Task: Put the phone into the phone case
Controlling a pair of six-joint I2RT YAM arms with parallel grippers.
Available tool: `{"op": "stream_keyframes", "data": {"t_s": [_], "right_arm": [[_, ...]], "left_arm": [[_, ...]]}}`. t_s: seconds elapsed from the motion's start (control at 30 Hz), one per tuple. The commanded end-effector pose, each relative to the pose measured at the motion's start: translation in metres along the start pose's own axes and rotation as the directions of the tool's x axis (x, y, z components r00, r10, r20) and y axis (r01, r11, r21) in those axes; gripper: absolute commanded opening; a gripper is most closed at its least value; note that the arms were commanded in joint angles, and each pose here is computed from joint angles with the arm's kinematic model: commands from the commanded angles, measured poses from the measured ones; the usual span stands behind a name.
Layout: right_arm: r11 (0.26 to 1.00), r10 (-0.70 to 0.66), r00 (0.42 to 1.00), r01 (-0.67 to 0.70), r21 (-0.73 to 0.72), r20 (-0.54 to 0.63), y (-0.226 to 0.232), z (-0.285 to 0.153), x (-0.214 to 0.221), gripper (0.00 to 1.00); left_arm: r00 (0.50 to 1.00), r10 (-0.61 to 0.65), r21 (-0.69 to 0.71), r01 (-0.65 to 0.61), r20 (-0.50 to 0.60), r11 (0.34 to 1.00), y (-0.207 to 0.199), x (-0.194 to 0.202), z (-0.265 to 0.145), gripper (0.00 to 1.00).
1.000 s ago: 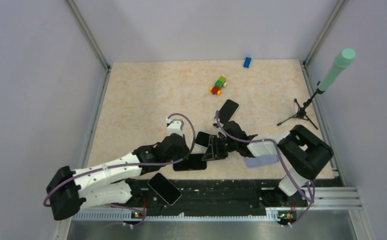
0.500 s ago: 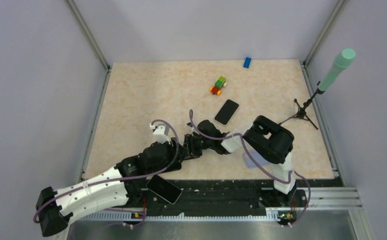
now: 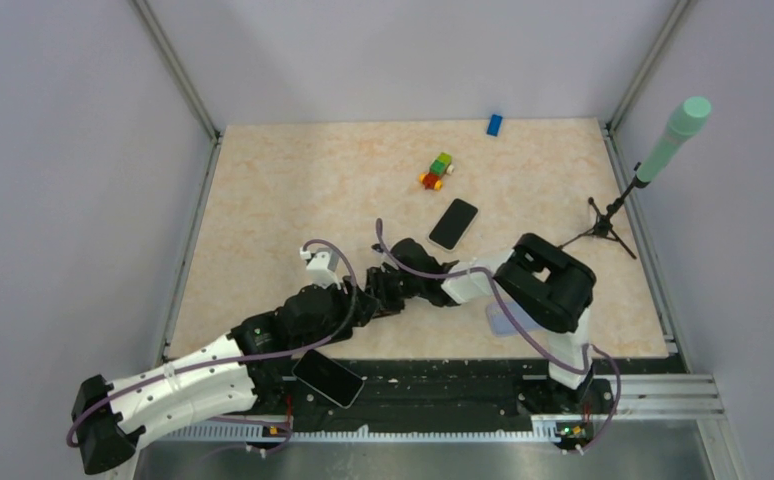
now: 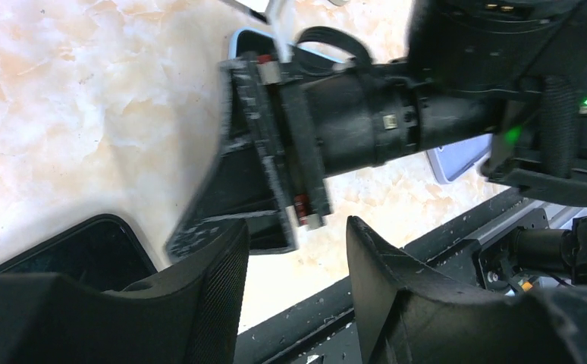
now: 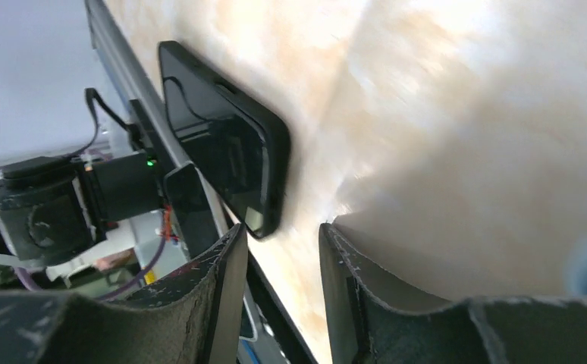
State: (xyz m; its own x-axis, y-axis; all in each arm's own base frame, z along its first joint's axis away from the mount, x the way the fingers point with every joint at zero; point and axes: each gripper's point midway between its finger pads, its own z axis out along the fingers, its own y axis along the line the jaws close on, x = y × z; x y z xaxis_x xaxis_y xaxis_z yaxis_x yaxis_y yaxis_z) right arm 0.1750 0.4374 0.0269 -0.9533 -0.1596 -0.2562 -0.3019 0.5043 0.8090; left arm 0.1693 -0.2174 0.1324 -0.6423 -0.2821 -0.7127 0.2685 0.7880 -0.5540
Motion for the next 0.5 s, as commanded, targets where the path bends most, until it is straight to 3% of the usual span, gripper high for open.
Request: {"op": "stream_keyframes", "data": {"t_s": [0.0, 0.23, 0.47], "right_arm": [[0.972, -0.005, 0.999, -0.005, 0.234, 0.041, -0.057, -0.044, 0.008, 0.41], [0.881, -0.050, 0.991, -0.014, 0.472, 0.123, -0.097, -0.134, 0.009, 0.47], [0.669, -0.093, 0.985, -0.048, 0.742, 0.148, -0.132, -0.226, 0.021, 0.52]], "left_arm": [[1.000, -0.004, 0.032, 0.004, 0.010, 0.999, -0.006, -0.002, 0.001, 0.53], [1.000, 0.008, 0.033, -0.008, -0.014, 0.999, -0.006, 0.005, 0.006, 0.54], [0.998, 0.021, 0.023, -0.019, -0.055, 1.000, -0.004, 0.016, 0.016, 0.53]]}}
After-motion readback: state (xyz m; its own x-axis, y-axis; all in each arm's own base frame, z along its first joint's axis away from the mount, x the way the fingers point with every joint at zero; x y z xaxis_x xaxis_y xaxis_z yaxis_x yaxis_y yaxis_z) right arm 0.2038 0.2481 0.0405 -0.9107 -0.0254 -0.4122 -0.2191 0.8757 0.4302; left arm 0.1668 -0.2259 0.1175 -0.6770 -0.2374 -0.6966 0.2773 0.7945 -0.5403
